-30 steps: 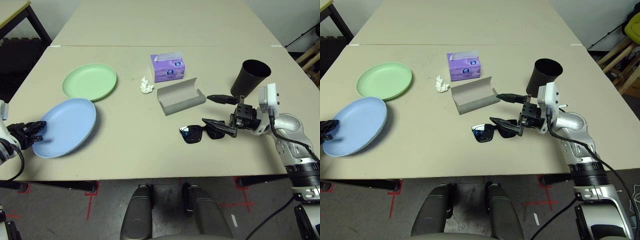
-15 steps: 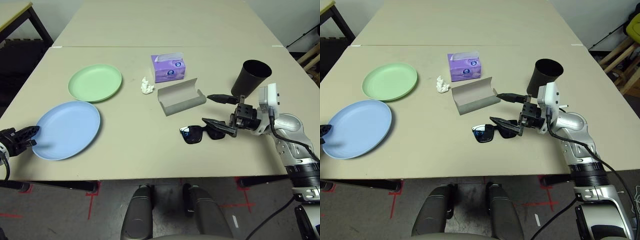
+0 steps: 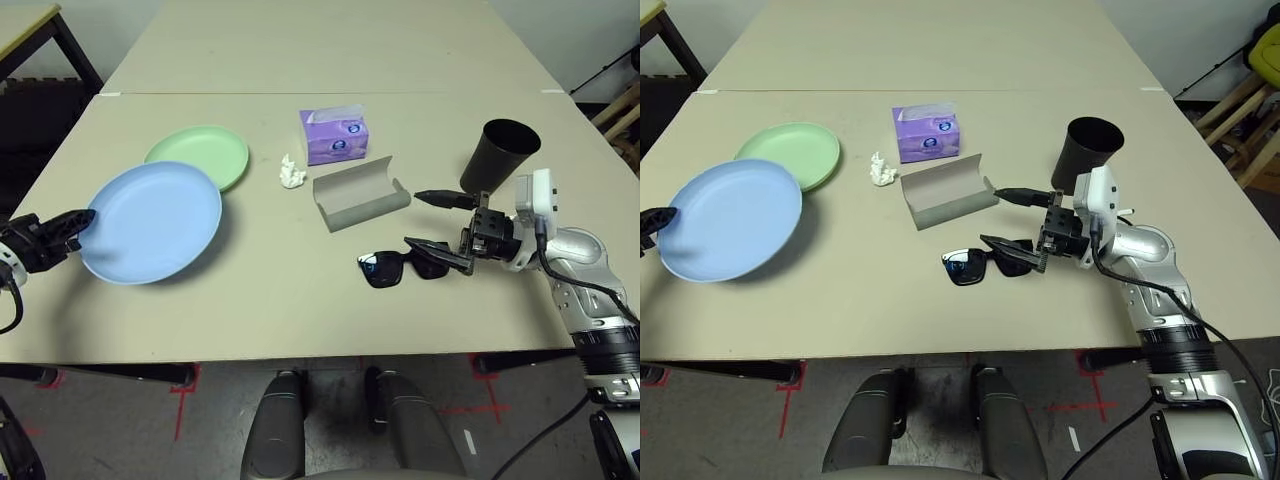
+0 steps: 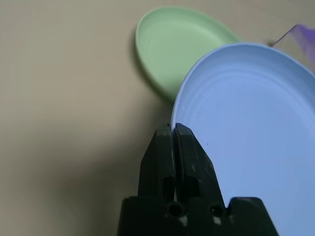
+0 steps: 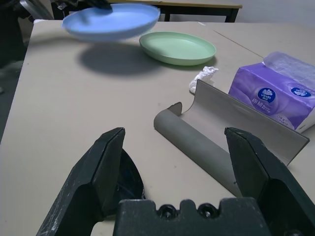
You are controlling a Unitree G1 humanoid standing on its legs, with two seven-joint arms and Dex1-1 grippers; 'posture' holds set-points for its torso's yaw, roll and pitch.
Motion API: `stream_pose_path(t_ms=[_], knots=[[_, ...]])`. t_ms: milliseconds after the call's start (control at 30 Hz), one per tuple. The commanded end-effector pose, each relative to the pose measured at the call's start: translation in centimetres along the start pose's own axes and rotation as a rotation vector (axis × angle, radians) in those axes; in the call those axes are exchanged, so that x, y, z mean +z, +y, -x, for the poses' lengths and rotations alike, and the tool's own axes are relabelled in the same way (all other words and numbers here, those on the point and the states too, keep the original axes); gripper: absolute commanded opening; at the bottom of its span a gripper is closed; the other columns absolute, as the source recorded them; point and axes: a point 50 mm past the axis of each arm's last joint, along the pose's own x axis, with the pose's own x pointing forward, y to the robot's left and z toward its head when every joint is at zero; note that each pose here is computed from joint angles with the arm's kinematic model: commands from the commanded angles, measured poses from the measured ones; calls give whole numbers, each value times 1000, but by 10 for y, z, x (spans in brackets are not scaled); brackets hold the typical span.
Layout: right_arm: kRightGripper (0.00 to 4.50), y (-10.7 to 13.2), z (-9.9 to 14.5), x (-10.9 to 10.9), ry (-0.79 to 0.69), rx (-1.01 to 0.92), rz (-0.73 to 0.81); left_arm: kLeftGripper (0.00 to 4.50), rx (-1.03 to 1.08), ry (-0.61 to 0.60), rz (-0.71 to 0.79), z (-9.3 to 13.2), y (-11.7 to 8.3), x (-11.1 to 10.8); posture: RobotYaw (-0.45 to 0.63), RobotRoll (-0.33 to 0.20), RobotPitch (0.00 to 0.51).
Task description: Organize and tidy the items on the table.
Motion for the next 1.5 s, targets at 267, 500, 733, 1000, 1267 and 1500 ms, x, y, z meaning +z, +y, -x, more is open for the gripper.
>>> stream_pose_path(t_ms=[267,500,733,1000,1267,1500], knots=[[4500,-1,1,-2,2,-8,3,30,75,-92,3,-42,-6,9,151,0,159],[4500,-1,0,0,-2,-8,8,30,104,-160,11,-85,-26,13,146,0,159],[4500,1,2,1,1,-14,11,30,210,-198,-14,-116,-32,17,130,0,160],[4500,2,-1,0,-3,-17,9,30,296,-228,-64,-124,-30,22,131,0,159],[4500,2,-1,1,-4,-17,11,521,335,-188,-71,-128,-28,16,130,0,160],[4500,2,0,2,-2,-19,12,3022,327,-211,-75,-125,-28,22,131,0,159]])
